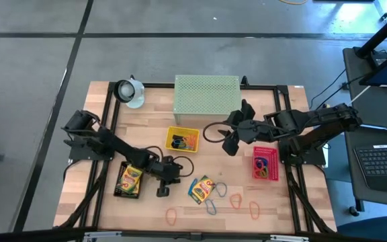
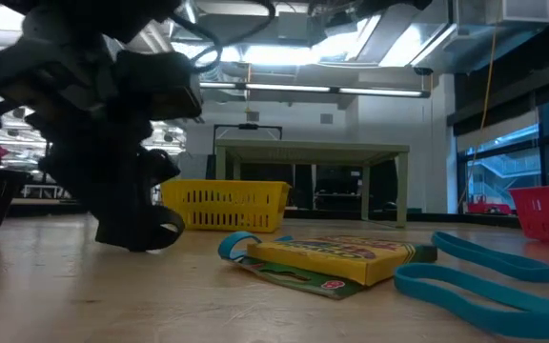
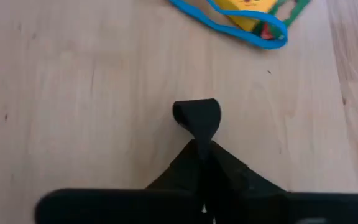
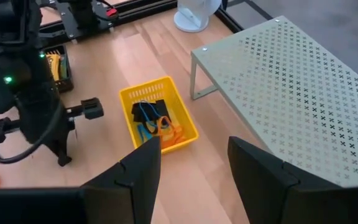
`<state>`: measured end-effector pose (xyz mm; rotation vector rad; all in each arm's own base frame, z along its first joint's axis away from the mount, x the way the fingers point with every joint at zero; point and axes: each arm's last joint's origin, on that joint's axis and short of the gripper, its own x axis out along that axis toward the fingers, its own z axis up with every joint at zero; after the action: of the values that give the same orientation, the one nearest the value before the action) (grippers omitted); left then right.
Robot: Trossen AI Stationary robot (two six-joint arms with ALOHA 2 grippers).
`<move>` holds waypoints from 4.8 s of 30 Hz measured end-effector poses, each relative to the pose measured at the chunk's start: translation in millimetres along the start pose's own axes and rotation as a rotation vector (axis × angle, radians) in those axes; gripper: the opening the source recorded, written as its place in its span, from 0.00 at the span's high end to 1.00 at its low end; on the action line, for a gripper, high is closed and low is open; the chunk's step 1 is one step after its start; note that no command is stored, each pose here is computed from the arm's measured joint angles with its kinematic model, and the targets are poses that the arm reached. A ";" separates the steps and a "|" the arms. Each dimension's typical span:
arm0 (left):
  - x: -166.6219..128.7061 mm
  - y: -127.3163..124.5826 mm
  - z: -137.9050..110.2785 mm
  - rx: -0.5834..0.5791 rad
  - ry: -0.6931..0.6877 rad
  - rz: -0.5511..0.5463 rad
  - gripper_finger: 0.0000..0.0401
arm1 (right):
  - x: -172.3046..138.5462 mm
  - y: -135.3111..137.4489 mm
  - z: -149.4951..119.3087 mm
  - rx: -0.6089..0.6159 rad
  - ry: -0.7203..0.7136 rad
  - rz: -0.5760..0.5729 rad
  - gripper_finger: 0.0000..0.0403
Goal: Pick & Place Office Desk Supplies
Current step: Put the black rubber band into the yellow bin, then put the orange rubber band into the yellow bin
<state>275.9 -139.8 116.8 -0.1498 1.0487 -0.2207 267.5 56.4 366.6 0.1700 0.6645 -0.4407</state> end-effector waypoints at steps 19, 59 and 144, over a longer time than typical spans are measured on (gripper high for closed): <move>-113.0 76.7 30.2 -0.193 -0.221 0.331 0.99 | -0.4 -0.6 -3.1 0.006 0.021 -0.018 0.53; -109.6 135.4 44.7 -0.205 -0.265 0.240 0.54 | -0.4 -0.2 -3.0 0.059 0.025 -0.006 0.53; 27.7 -110.8 26.4 0.537 0.122 -0.075 0.68 | -6.7 17.2 -3.0 0.257 0.078 0.217 0.53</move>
<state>300.1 -253.5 131.7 0.3137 1.0714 -0.5755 268.8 74.9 368.7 0.5000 0.6564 -0.3105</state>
